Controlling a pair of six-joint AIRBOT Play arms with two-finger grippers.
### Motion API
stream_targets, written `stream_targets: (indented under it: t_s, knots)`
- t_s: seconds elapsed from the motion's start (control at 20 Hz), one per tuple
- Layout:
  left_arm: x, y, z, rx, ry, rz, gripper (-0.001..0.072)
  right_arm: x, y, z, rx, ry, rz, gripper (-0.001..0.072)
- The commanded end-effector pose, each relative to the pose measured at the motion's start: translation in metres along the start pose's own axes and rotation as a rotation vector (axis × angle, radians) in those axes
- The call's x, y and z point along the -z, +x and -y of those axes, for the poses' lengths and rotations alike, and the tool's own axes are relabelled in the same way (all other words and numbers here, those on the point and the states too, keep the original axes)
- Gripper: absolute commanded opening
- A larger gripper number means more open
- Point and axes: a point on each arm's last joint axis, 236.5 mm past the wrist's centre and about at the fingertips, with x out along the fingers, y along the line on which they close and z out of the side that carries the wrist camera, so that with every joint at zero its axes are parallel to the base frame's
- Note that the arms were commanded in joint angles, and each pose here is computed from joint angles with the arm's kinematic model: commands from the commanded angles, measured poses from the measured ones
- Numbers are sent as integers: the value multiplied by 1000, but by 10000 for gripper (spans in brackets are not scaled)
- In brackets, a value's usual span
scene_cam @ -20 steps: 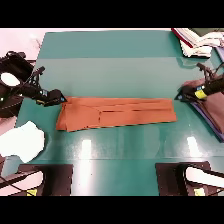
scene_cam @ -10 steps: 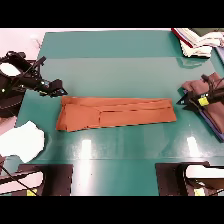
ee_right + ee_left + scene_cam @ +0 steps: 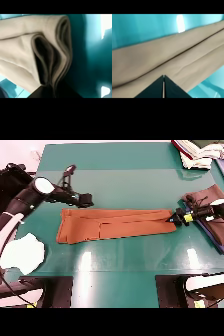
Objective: Fold the shirts.
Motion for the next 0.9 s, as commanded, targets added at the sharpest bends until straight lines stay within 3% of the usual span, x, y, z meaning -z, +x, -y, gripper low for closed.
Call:
stream_targets:
  t_s: [0.0,0.5,0.85]
  knots:
    - [12,40,28,28,16,-28,20,-12,-18,-48,-18,-148,33,17]
    - [64,160,65,78,21,-259,20,25,-96,-264,-27,-594,245,17]
    - [64,166,59,66,4,-258,20,61,-86,-341,-97,-748,247,17]
